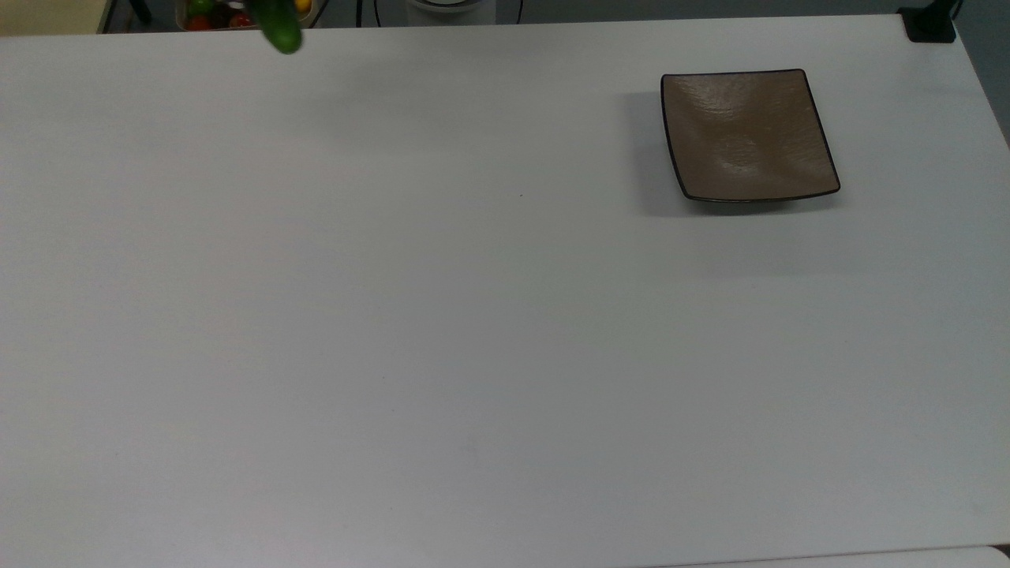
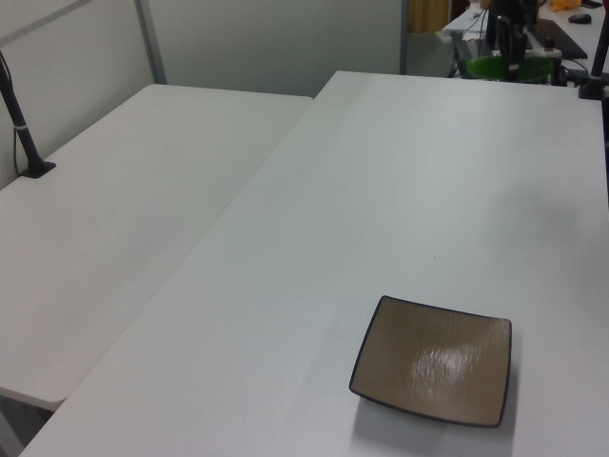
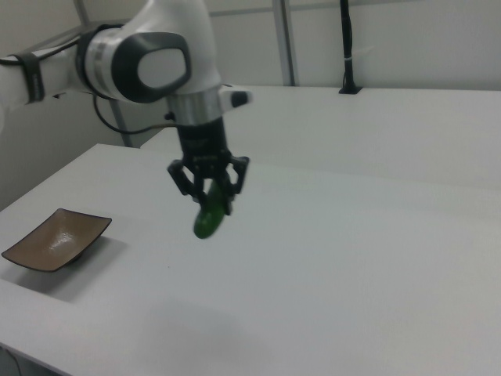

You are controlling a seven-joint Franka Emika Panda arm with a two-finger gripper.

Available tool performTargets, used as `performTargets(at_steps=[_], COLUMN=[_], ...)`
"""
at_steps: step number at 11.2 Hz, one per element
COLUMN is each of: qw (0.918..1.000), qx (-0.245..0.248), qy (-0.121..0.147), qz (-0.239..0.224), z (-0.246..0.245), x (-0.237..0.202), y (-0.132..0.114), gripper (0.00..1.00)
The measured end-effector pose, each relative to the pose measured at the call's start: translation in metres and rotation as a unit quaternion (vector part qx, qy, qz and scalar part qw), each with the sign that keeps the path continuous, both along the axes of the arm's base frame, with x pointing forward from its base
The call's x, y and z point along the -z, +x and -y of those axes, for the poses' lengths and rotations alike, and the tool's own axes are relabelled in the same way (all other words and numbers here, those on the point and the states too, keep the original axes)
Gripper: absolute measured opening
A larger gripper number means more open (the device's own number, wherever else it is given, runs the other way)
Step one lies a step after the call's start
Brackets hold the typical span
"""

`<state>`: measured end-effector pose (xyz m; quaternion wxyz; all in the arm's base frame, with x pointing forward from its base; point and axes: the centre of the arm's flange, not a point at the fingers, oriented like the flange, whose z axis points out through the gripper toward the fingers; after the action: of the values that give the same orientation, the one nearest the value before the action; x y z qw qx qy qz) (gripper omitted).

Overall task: Cucumber placed on a ceramic plate
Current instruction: 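Lift the cucumber and carry it toward the brown ceramic plate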

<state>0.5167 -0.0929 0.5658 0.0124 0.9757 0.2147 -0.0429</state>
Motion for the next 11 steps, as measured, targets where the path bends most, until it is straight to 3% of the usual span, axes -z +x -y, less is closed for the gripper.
performTargets(at_steps=[4, 9, 11], qw=[0.9999, 0.9990, 0.9982], qx=[0.006, 0.026, 0.043], qy=[0.009, 0.028, 0.042], qz=[-0.001, -0.020, -0.008], z=[-0.131, -0.298, -0.359], x=[0.003, 0.017, 0.033], y=[0.006, -0.024, -0.029], gripper=[0.42, 0.42, 0.42])
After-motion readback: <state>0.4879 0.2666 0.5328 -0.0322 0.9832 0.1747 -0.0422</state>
